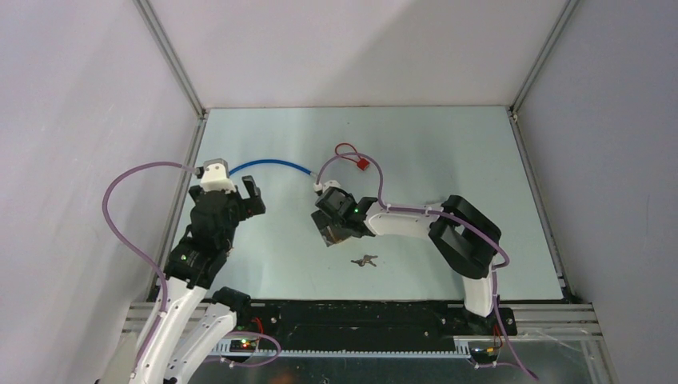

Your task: Unlock with the key

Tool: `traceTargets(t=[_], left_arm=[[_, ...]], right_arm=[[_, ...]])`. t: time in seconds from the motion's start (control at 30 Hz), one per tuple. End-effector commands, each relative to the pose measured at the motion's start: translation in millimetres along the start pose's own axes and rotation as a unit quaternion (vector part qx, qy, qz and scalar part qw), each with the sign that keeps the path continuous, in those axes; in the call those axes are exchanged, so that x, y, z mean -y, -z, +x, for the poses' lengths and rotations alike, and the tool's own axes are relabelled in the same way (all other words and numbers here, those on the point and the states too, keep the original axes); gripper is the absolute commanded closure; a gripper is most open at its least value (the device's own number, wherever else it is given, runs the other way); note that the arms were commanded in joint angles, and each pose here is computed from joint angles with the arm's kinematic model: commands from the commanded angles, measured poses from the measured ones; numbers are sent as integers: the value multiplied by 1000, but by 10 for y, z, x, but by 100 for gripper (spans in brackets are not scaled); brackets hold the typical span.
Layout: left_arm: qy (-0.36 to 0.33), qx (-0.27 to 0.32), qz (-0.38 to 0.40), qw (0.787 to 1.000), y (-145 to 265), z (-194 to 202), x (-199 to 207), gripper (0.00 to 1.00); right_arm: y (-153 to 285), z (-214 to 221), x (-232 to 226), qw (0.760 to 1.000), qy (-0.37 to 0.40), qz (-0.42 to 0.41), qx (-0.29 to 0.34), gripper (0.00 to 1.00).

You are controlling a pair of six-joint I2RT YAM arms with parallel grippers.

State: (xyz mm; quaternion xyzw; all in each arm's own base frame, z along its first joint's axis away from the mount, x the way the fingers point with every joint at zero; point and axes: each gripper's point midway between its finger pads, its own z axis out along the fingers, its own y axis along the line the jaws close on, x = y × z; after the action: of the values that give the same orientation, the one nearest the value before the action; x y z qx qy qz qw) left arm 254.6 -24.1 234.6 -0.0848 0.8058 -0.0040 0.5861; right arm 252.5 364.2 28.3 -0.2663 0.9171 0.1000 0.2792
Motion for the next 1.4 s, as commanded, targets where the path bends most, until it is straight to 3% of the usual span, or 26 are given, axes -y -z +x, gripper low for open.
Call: traceTargets(t=[0.0, 0.23, 0.67, 1.17, 1.37], left_arm=[[3, 8, 8, 1000, -15, -56, 50, 0], [-4, 2, -1, 1000, -49, -28, 26, 0], [-31, -19, -42, 998, -180, 11, -72, 0], [-17, -10, -19, 1000, -135, -57, -12, 0], [0, 9, 12, 1000, 4, -105, 39, 0]], right_arm=[[221, -372, -9, 999, -7, 1, 50, 11], [626, -436, 106, 997, -34, 13, 61, 5], [939, 0, 631, 990, -117, 68, 42, 14], [1037, 238, 1129, 971, -199, 132, 16, 19], [882, 171, 1150, 966, -225, 125, 26, 23]])
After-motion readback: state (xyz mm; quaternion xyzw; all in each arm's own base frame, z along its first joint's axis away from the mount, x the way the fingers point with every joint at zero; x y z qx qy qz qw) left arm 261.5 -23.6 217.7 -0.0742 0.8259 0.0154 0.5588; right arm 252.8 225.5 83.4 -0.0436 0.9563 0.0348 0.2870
